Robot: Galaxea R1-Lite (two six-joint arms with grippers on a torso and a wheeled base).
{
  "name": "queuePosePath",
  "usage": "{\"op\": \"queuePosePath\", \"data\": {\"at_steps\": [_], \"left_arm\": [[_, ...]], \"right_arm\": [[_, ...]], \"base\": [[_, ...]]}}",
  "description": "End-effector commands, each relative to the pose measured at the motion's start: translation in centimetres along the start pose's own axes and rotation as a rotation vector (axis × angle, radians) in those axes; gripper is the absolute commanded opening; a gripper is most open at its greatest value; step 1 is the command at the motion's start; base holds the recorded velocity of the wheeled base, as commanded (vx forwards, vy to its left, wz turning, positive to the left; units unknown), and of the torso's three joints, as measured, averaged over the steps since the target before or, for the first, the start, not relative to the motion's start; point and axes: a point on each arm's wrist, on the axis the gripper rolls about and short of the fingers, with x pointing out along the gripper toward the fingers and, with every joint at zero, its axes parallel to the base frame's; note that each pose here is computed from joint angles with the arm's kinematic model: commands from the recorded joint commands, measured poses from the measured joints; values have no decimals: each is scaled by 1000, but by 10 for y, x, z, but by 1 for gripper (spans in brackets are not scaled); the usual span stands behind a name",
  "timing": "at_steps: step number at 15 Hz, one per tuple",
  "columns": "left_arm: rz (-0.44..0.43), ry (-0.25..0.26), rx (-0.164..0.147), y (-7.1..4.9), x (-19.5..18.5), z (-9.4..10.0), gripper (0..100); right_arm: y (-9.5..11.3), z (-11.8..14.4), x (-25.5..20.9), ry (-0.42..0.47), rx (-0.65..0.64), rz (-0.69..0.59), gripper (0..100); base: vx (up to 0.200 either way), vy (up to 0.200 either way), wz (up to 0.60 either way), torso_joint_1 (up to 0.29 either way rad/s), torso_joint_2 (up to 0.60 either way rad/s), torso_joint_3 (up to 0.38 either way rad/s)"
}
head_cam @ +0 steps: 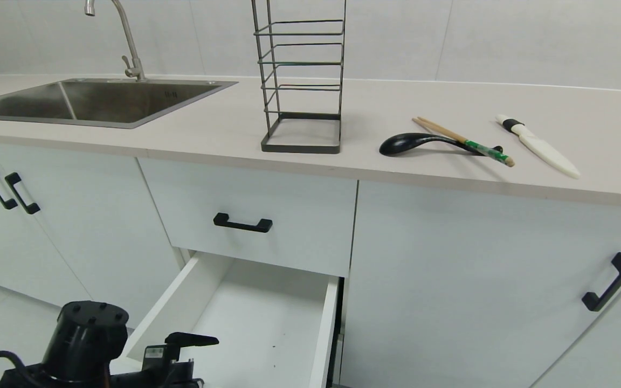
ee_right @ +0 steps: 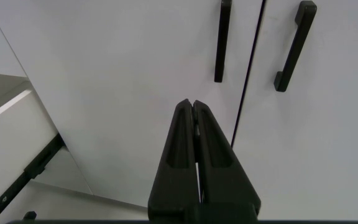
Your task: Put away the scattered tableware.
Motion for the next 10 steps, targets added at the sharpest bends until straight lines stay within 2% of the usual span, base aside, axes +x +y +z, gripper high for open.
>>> {"op": "queuePosePath", "data": {"at_steps": [1, 2, 5, 8, 9, 10], "left_arm": [[21, -96, 71, -4, -11, 19, 100], [35, -120, 69, -4, -14, 23, 100], [129, -204, 16, 4, -32, 36, 100], [304, -288, -19, 33, -54, 55, 100], [443, -293, -102, 54, -72, 57, 100], [516, -301, -182, 63, -84, 55, 100]], "right_arm": [[0, 0, 0, 1, 0, 1, 0], [0, 0, 0, 0, 0, 1, 0], [0, 0, 0, 1, 0, 1, 0], [0, 0, 0, 1, 0, 1, 0], [0, 0, 0, 1, 0, 1, 0], [0, 0, 0, 1, 0, 1, 0]], "base": [[0, 0, 0, 0, 0, 0], [0, 0, 0, 0, 0, 0], [0, 0, 0, 0, 0, 0], [0, 0, 0, 0, 0, 0], [0, 0, 0, 0, 0, 0], [0, 0, 0, 0, 0, 0]]}}
